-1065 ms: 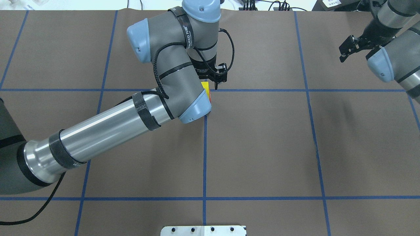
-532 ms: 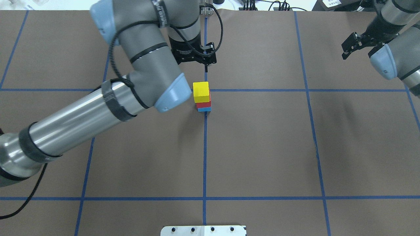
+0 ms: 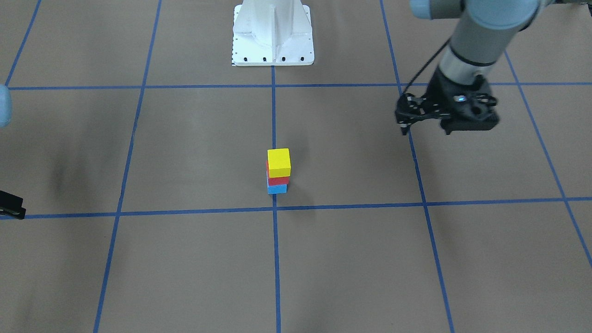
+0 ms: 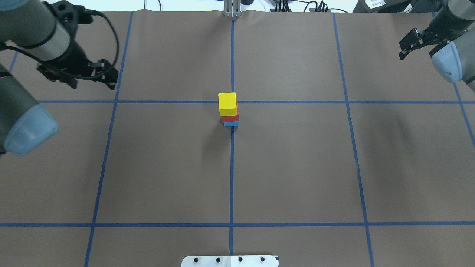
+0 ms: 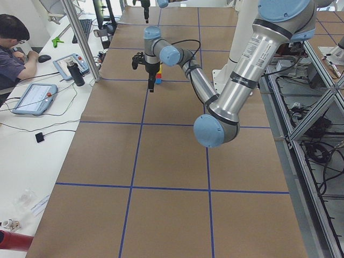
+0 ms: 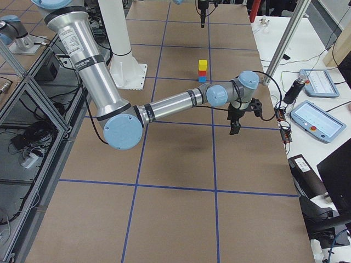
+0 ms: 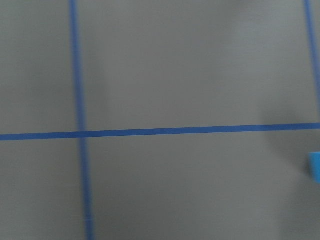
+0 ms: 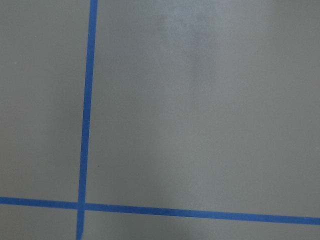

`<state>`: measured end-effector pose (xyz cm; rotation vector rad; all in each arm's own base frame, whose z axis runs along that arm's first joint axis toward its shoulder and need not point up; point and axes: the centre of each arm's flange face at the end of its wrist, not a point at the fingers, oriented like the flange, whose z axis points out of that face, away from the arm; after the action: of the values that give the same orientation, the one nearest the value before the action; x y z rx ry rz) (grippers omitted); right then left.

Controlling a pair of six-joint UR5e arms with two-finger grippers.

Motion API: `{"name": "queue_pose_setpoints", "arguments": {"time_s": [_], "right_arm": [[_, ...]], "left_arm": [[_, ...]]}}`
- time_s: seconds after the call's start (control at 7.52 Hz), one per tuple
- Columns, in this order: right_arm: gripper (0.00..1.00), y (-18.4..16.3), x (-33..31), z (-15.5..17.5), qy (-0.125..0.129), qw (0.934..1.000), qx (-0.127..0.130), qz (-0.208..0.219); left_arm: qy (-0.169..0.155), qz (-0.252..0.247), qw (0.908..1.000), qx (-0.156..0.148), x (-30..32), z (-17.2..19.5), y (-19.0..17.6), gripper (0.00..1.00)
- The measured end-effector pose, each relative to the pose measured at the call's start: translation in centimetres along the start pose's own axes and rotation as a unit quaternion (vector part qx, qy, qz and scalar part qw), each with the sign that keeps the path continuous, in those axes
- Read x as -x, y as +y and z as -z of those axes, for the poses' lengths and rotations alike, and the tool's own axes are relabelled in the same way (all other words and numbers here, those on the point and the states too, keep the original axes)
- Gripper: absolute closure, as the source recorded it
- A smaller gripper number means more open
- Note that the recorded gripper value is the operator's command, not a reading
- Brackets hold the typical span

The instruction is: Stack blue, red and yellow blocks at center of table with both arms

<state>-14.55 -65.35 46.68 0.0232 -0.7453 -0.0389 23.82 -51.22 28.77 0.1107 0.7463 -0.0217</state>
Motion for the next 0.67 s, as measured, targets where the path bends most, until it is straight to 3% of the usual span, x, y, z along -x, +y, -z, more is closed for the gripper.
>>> {"name": "queue_pose_setpoints", "arguments": {"time_s": [0.27, 0.53, 0.67], "right_arm": [[0.01, 0.8, -3.7, -0.2, 0.022, 0.9996, -0.015, -0.012], [0.01, 2.9, -8.2, -0.8, 0.010, 0.9993, -0.028, -0.024], [0.01, 3.9, -10.2, -0.8, -0.006, 0.9991, -0.026, -0.034]], "left_arm": [[-0.039, -0.063, 0.9970, 0.020, 13.4, -0.8, -0.6, 0.00], [-0.037, -0.108, 0.9918, 0.057, 24.5, -3.0, -1.8, 0.00], [-0.034, -0.111, 0.9917, 0.056, 28.6, -4.6, -1.4, 0.00]]}}
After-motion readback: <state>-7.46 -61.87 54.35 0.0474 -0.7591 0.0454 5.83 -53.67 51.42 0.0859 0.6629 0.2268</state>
